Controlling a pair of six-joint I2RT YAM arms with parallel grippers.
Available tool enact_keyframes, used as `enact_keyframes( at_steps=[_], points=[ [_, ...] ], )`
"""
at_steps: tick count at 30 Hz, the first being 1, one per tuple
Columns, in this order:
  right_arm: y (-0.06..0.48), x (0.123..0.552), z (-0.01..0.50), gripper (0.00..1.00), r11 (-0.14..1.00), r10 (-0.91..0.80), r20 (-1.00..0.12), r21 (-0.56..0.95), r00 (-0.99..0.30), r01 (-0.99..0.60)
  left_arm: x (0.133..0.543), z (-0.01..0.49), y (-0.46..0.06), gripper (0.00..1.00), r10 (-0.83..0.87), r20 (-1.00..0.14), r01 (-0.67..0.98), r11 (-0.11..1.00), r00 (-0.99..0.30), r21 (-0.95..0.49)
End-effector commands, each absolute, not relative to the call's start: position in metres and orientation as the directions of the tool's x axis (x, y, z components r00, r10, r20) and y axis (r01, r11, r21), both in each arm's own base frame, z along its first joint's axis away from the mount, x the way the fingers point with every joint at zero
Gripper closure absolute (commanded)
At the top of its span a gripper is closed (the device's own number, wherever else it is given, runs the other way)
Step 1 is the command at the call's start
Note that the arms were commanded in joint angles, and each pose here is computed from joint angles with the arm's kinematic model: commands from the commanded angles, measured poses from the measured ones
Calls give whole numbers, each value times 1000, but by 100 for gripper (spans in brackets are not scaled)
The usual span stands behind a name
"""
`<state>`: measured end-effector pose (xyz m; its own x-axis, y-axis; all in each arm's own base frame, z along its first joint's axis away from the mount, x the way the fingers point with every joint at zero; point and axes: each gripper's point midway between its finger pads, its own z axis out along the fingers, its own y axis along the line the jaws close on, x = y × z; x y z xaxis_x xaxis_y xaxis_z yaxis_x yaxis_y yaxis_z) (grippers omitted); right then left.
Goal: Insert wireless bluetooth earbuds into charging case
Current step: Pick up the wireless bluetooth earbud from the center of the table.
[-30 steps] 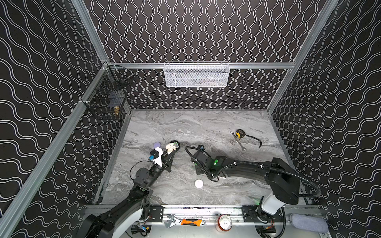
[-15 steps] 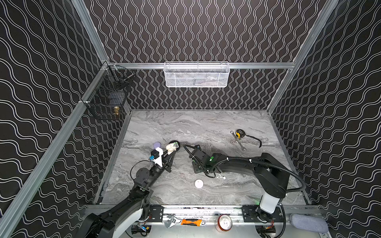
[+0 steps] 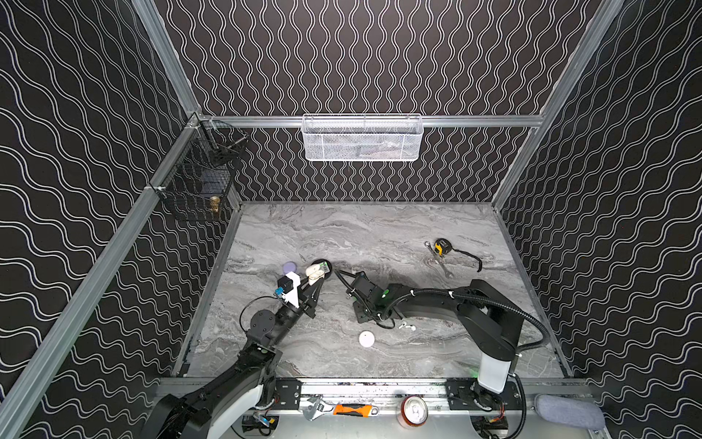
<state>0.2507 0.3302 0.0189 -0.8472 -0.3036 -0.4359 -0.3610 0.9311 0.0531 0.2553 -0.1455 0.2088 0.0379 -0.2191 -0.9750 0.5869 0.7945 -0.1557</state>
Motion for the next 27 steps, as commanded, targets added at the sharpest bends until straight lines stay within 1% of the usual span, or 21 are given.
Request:
enact_keyframes(
  at_steps=[1, 9, 17, 27],
  points=[
    [319, 249, 13, 58, 941, -308, -406, 1, -860, -338, 253, 219, -145, 100, -217, -973, 593, 795, 84, -126],
    [317, 249, 14, 66, 942, -310, -404, -10, -860, -335, 254, 219, -145, 100, -208, -975, 588, 800, 81, -122],
    [316, 243, 21, 64, 939, -315, -410, -2, -856, -345, 254, 220, -146, 100, -205, -975, 591, 798, 83, -118],
    [317, 244, 15, 67, 942, -317, -399, -25, -861, -335, 252, 221, -145, 100, -208, -974, 593, 797, 90, -115]
  ],
)
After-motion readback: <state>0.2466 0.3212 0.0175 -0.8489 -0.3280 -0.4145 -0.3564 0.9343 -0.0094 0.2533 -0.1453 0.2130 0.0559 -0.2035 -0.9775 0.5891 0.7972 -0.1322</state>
